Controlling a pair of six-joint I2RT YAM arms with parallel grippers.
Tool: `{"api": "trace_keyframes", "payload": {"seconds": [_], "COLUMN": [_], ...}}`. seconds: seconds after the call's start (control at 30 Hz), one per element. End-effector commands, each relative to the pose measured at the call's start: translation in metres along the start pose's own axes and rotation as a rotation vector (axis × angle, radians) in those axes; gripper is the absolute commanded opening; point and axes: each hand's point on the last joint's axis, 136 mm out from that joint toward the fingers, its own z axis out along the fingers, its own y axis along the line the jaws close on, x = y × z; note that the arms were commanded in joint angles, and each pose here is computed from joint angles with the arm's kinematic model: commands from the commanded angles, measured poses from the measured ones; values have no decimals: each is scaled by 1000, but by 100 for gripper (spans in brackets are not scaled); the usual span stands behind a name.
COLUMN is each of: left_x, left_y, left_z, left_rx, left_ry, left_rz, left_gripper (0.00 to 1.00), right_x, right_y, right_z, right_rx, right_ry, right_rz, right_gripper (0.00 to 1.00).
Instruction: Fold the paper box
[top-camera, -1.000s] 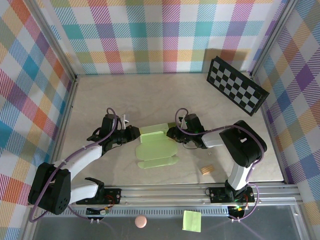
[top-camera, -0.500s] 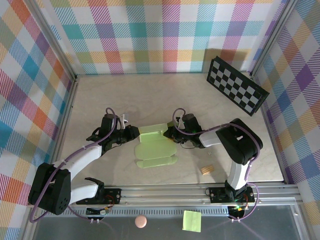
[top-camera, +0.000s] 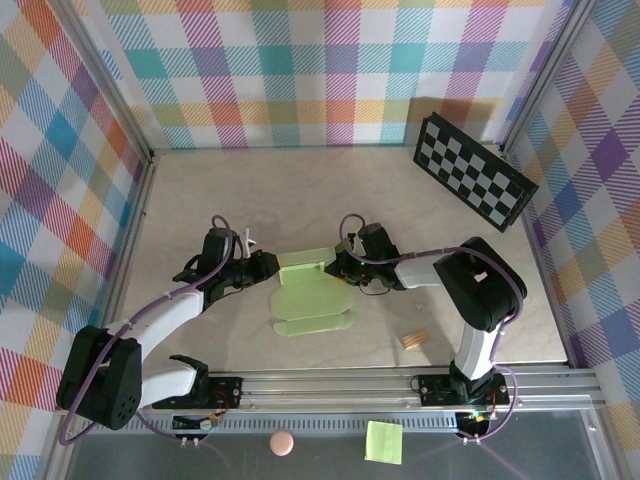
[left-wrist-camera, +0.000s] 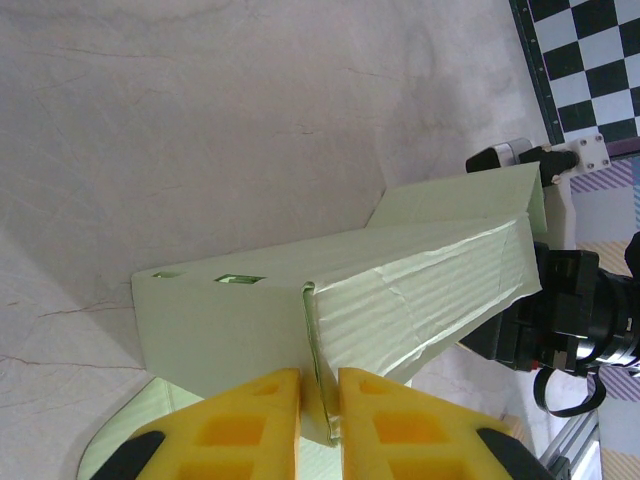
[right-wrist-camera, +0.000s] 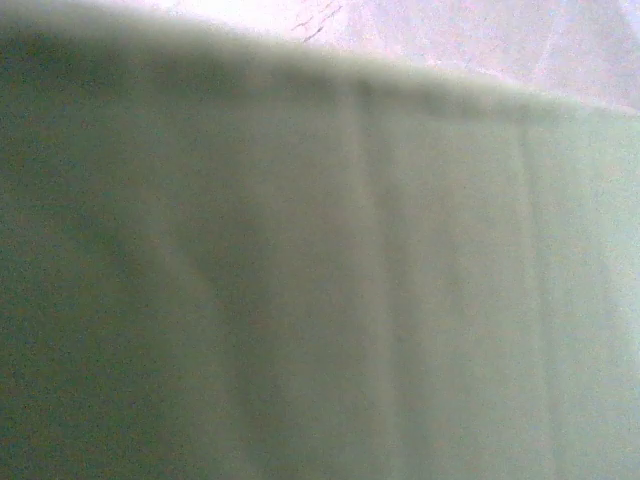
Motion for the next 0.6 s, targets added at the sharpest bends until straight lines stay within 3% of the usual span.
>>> {"api": "trace_keyframes", "payload": {"seconds": [0.0,0.23,0.57], "left_x": [19,18,15], "left_y": [16,17,19], "left_z": [0,0,0], "left_rx": [-57,-63,-79], "left_ry": [66,64,57], "left_rz": [-51,-50,-44], "left_gripper": [17,17,17], "right_x": [42,39,8], "right_y": [-59,-54,-14], "right_z": [10,-4,-75], "right_rx": [215,242,197], "right_ry": [124,111,-7], "right_rz": [52,4,-164], "right_gripper": [38,37,41]}}
